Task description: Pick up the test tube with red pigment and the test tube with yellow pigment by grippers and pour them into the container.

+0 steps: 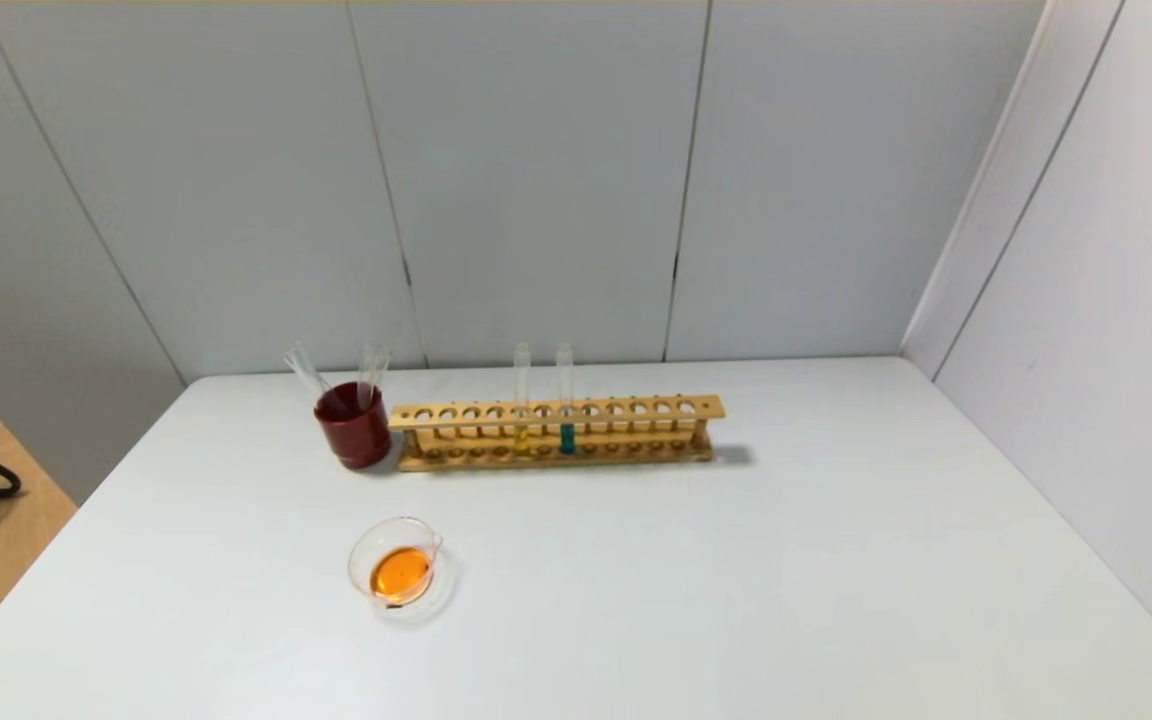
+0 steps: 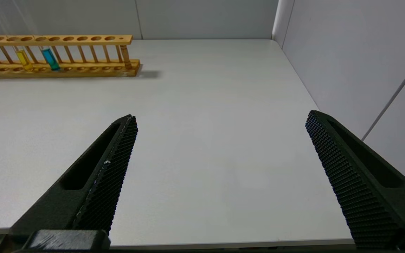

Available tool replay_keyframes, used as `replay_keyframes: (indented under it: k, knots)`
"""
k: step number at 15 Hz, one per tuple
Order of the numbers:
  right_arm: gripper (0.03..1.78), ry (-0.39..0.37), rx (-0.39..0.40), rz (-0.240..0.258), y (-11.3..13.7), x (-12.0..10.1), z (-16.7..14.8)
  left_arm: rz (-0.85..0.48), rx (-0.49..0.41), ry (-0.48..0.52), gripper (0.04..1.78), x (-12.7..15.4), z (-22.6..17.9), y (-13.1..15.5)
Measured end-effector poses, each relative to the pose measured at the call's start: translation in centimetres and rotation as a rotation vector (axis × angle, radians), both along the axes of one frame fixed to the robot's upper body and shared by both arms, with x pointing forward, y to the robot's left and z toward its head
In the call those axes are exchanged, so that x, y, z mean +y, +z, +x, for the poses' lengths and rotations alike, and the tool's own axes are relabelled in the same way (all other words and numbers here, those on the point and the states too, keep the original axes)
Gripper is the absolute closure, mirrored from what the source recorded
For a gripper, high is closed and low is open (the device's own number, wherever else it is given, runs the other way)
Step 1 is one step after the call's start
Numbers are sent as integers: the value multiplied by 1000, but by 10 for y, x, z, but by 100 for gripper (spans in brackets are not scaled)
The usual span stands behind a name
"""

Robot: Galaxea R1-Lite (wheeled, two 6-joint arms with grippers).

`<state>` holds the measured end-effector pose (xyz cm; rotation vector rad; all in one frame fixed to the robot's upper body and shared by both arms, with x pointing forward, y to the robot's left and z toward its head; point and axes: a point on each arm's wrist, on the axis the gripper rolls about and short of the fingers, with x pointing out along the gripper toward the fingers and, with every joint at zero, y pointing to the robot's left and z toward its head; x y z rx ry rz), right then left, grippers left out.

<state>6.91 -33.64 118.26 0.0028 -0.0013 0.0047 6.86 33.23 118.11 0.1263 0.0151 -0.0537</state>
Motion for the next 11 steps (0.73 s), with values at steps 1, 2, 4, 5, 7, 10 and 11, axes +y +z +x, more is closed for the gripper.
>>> replay_keyframes:
  k: [1,2,4,5,7,10,11]
  knots:
    - [6,0,0,0,0,0,0,0,4,0,7,0,0,0]
    - [6,1,0,0,0,0,0,-1,6,0,7,0,0,0]
    - [6,2,1,-6,0,0,0,-16,8,3,7,0,0,0]
    - [6,2,1,-6,0,0,0,-18,8,5,7,0,0,0]
    - [6,0,1,0,0,0,0,-17,10,5,7,0,0,0]
    - [6,-1,0,-1,0,0,0,-17,9,5,7,0,0,0]
    - [6,-1,0,-1,0,0,0,-17,7,6,7,0,0,0]
